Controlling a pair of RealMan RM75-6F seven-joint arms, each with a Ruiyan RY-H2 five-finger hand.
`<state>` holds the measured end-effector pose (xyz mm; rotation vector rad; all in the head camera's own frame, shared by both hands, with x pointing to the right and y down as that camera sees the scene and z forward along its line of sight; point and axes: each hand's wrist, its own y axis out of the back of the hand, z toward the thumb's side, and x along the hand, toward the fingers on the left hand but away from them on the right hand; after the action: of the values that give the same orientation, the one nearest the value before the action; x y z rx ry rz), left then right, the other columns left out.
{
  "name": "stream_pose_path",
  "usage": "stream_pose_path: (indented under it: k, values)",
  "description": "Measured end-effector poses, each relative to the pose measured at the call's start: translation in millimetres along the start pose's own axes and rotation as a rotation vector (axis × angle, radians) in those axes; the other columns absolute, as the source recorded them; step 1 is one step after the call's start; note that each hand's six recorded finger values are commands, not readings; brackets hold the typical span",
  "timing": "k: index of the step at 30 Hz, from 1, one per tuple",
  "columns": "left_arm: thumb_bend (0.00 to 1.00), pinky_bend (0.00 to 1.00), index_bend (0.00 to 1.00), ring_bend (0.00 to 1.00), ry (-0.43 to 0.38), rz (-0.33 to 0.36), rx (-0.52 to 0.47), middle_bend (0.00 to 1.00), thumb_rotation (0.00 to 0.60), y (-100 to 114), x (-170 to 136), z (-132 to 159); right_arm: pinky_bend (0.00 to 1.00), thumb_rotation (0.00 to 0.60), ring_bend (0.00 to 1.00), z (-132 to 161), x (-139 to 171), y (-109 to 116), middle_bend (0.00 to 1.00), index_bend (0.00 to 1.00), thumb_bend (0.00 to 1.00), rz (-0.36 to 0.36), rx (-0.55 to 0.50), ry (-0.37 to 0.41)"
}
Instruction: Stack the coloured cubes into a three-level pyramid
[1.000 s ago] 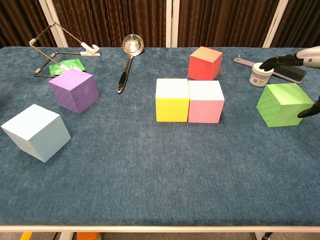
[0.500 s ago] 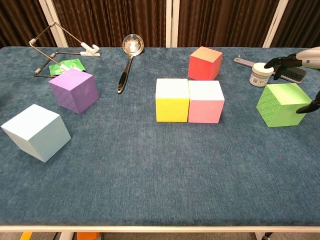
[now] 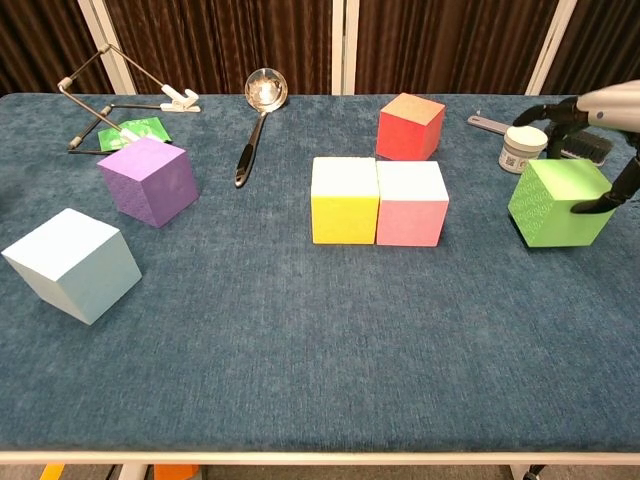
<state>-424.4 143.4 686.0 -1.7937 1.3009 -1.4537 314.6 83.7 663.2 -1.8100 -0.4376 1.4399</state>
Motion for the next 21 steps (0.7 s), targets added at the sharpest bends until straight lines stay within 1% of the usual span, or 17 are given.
stream_pose_path:
  k: [4, 8, 13, 21]
  values:
    - [0.1, 0.06, 0.09, 0.0, -0.004, 0.008, -0.01, 0.09, 0.6, 1.6, 0.9, 0.7, 0.0, 0.6, 0.0, 6.4, 0.8, 10.9, 0.46, 0.0, 0.17, -0.023, -0.007, 0.009]
    - [0.1, 0.06, 0.09, 0.0, -0.007, 0.018, -0.026, 0.09, 0.6, 4.5, 1.3, 0.2, 0.0, 0.6, 0.0, 13.7, -5.2, 15.9, 0.46, 0.0, 0.17, -0.029, -0.008, 0.01]
    - [0.1, 0.05, 0.09, 0.0, -0.022, 0.031, -0.041, 0.09, 0.6, 9.1, 1.1, -1.1, 0.0, 0.6, 0.0, 33.2, -17.4, 12.7, 0.46, 0.0, 0.17, -0.028, -0.018, 0.024]
    - [0.1, 0.05, 0.09, 0.0, -0.049, 0.036, -0.064, 0.09, 0.6, 14.3, -2.2, -4.3, 0.0, 0.6, 0.0, 61.6, -34.6, 7.7, 0.46, 0.0, 0.17, -0.031, 0.007, 0.044]
